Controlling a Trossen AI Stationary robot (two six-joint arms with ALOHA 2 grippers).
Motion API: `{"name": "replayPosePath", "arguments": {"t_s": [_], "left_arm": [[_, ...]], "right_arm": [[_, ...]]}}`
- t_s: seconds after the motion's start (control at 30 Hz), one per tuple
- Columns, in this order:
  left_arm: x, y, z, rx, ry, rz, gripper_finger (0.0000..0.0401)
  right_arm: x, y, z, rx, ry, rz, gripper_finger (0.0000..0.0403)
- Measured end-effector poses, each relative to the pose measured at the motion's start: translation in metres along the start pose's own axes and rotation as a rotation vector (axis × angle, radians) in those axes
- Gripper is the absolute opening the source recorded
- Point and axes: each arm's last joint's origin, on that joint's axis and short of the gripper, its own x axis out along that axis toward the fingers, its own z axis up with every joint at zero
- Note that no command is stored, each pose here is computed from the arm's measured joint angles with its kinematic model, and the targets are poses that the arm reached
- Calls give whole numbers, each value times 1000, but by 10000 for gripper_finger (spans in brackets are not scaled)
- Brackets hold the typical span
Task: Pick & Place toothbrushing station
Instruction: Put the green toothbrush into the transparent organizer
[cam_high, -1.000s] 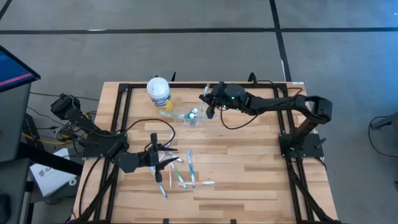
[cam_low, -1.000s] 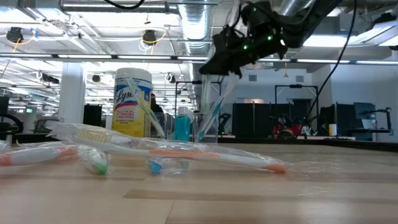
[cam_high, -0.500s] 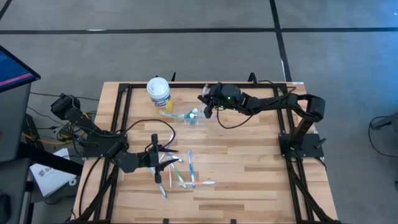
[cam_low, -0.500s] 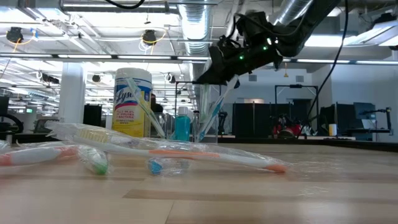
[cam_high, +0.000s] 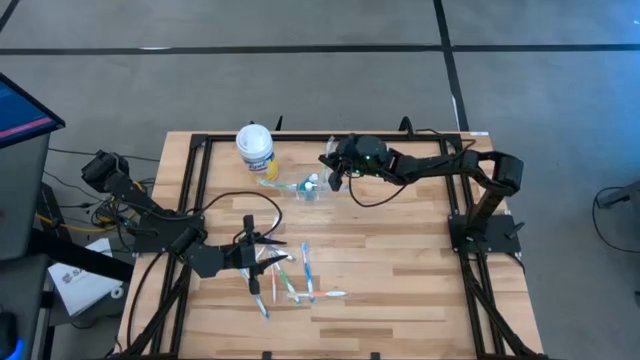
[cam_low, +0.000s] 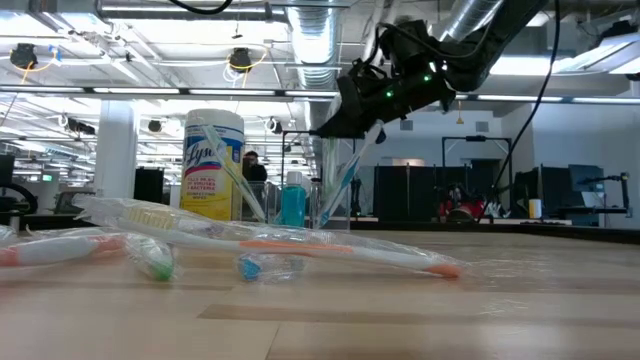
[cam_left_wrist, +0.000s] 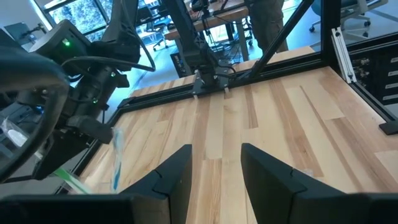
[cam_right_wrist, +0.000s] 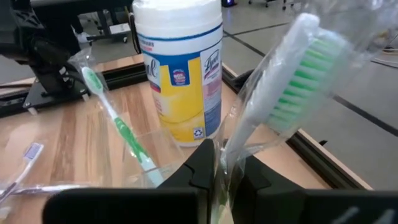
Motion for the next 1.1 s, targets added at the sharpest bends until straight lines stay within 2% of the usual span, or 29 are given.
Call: {"name": "replayPosePath", "arguments": {"t_s": [0.13,0.43,0.63,0.87,1.1], "left_arm": [[0,0,0,0,0,0,131],[0,0,0,0,0,0,131],[0,0,0,0,0,1,131],[0,0,0,0,0,3,131],[0,0,0,0,0,3,131]], "right_arm": [[0,0,-1,-4,11,0,20],[0,0,-3,-3,27,-1,59],[0,0,-4,-3,40,1,63],[0,2,-5,-2,50,74,64],[0,2,-6,-22,60,93,74]]}}
